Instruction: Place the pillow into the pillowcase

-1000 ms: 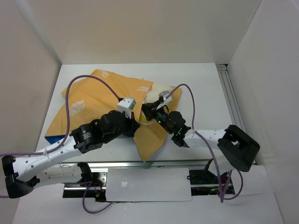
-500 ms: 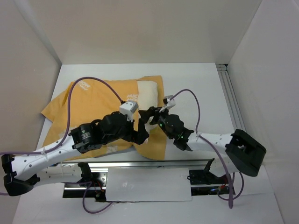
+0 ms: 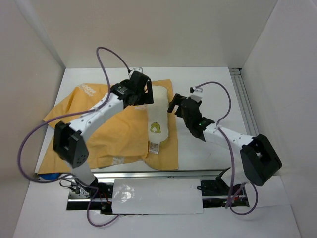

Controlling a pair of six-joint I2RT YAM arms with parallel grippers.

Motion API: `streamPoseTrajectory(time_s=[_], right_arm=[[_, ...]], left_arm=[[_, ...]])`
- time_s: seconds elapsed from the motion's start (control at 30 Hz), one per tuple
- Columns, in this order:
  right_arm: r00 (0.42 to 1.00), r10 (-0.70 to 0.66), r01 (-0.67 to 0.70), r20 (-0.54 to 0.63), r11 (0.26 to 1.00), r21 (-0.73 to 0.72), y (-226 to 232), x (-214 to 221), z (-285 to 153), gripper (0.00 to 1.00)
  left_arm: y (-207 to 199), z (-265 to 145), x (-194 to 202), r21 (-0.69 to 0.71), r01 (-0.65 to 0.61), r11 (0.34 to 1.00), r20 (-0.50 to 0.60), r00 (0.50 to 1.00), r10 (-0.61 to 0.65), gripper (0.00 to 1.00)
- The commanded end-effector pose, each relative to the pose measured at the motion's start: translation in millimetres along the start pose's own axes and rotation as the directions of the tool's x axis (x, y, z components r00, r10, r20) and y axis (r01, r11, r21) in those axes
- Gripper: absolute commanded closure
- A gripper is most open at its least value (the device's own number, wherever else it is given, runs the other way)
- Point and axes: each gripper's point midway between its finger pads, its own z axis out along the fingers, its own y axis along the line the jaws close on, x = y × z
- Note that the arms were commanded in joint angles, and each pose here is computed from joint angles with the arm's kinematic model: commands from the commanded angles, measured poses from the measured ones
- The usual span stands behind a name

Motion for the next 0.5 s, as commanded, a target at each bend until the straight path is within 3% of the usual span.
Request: streamPoseTrajectory(time_s=[0.0,0.13,0.23,0.33,0.47], right_arm=[[0.999,0.024,-0.027,-0.041,0.995,-0.092,12,-17,19,0.05],[0.999,-0.012,0.006,-0.039,0.991,-0.135,16,-22,45,0.05],[0.997,-0.044,0.032,-0.061,0.983,-0.18,21,-17,65,0.05],[0.996,-0.049,0.028,-0.081,0.97,-0.24,31,-19,79,0.03],[0.992,-0.047,0.014,-0.119,0.965,-0.263,33,-5,99,0.02]], left_arm=[[2,38,-11,-0.012,-0.063,0.998,-0.056,0.996,0.062,0.0],[5,87,-11,-0.07,-0.11,0.991,-0.112,0.988,0.102,0.04],[12,113,-22,-0.126,-0.062,0.99,-0.102,0.994,0.049,0.1],[22,129,-23,-0.151,-0.038,0.988,-0.11,0.994,0.022,0.21],[42,133,-22,-0.203,-0.014,0.979,-0.127,0.992,-0.012,0.54]])
